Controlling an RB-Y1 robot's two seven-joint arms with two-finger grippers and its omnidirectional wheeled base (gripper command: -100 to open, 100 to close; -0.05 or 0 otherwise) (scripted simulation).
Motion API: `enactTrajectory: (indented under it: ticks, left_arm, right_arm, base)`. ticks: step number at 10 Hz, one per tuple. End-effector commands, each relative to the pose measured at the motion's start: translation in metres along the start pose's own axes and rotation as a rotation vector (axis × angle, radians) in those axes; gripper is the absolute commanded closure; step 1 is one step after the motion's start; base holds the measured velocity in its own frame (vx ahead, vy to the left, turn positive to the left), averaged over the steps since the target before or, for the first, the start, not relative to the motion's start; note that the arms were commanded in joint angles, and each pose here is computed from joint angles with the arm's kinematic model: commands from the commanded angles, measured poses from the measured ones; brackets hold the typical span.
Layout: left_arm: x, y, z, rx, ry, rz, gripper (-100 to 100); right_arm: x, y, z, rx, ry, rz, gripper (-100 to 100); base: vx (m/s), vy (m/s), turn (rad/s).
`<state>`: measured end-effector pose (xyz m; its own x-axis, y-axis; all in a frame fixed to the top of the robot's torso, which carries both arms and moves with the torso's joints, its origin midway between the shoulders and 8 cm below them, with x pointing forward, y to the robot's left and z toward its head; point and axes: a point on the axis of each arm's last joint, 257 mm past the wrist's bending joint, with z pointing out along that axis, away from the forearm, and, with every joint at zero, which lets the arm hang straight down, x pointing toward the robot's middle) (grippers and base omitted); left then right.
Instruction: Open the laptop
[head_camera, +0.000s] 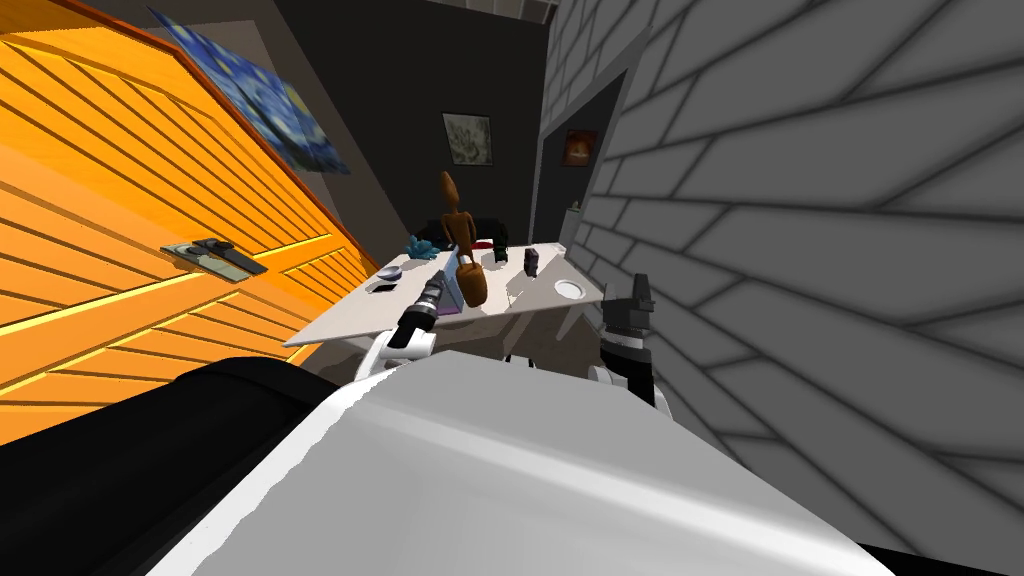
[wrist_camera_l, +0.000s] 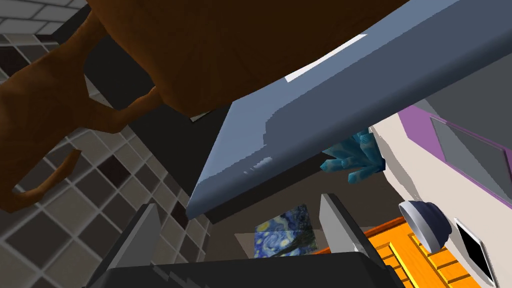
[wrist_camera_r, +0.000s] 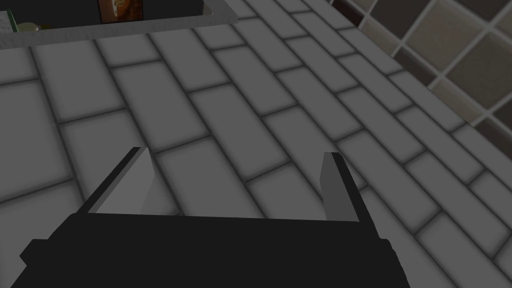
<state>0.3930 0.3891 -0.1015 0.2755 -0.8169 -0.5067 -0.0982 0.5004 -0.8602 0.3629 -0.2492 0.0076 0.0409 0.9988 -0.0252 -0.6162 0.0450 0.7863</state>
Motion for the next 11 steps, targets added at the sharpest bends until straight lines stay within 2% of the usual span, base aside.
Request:
enactTrajectory:
  ticks: [1,4,5,6,9,10,11]
  left_arm:
    - [-0.004,0.018,0.0,-0.058,-0.002,0.029,-100]
    - [-0.005,0.012,-0.001,-0.049,-0.004,0.026,-100]
    - [-0.006,0.012,-0.002,-0.05,-0.004,0.026,100]
    - [0.0,0.009,0.001,-0.043,-0.002,-0.051,100]
    - [0.008,0.007,0.004,-0.035,0.002,-0.168,100]
    - [0.013,0.005,0.006,-0.03,0.005,-0.247,100]
    - [0.016,0.003,0.007,-0.027,0.007,-0.286,100]
  right_arm:
    - [0.0,0.0,0.0,0.0,0.0,0.0,0]
    - [0.0,0.0,0.0,0.0,0.0,0.0,0]
    - [0.0,0.0,0.0,0.0,0.0,0.0,0]
    - [0.0,0.0,0.0,0.0,0.0,0.0,0]
    - [0.0,0.0,0.0,0.0,0.0,0.0,0]
    - [0.0,0.0,0.0,0.0,0.0,0.0,0]
    - [0.0,0.0,0.0,0.0,0.0,0.0,0]
  base:
    - [0.048,-0.102,0.008]
    - [0.063,0.011,-0.016]
    - [0.009,0.006,0.003]
    - [-0.021,0.066,0.063]
    - [-0.044,0.105,0.035]
    - [-0.063,0.139,0.094]
    - [-0.059,0.135,0.046]
